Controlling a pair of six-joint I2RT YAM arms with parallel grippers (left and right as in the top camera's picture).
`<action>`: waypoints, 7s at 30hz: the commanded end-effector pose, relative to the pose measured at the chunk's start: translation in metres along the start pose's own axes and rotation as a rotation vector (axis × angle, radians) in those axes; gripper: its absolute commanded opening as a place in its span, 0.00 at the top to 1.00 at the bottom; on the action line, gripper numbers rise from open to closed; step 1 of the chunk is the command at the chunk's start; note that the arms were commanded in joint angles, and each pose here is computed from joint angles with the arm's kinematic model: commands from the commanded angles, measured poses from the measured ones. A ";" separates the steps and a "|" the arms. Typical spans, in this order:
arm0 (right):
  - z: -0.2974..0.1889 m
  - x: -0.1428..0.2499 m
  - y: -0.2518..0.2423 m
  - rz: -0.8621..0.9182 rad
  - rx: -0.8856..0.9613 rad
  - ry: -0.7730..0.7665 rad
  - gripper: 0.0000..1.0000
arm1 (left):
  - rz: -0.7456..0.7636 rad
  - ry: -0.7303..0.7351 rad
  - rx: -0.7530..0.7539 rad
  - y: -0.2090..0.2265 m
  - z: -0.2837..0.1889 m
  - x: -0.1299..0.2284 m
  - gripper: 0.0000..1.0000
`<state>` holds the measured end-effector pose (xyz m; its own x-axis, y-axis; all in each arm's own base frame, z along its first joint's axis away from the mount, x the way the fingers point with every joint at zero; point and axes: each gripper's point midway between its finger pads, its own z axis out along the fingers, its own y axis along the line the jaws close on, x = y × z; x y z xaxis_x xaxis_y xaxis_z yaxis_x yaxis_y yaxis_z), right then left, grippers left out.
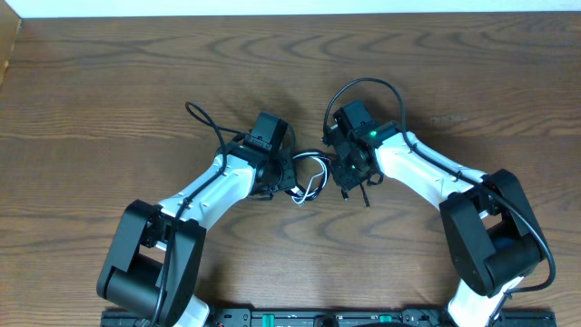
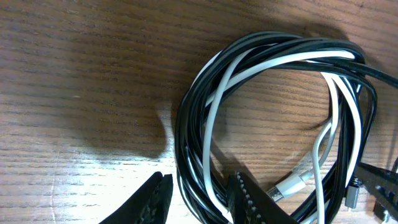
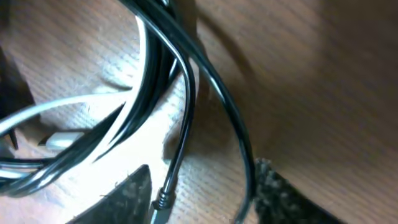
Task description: Untangle cables
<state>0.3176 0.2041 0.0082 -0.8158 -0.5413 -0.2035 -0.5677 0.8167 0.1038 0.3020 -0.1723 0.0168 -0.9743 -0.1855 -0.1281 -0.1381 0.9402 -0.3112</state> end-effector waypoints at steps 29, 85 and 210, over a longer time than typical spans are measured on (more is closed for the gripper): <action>0.007 0.010 0.004 -0.092 0.131 0.052 0.99 | -0.010 0.016 -0.002 0.002 0.004 0.003 0.65; -0.020 -0.011 0.021 0.050 -0.250 0.007 0.81 | 0.004 -0.008 0.015 -0.002 0.004 -0.003 0.92; -0.008 -0.010 -0.032 0.294 0.031 -0.011 0.53 | 0.169 -0.085 0.312 -0.080 0.003 -0.025 0.92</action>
<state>0.3448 0.1893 0.0183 -0.9278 -0.3176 -0.1959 -0.3459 0.9289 0.1323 0.3311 -0.2291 0.0155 -0.9662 -0.1045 -0.2357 0.0210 0.8793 -0.4758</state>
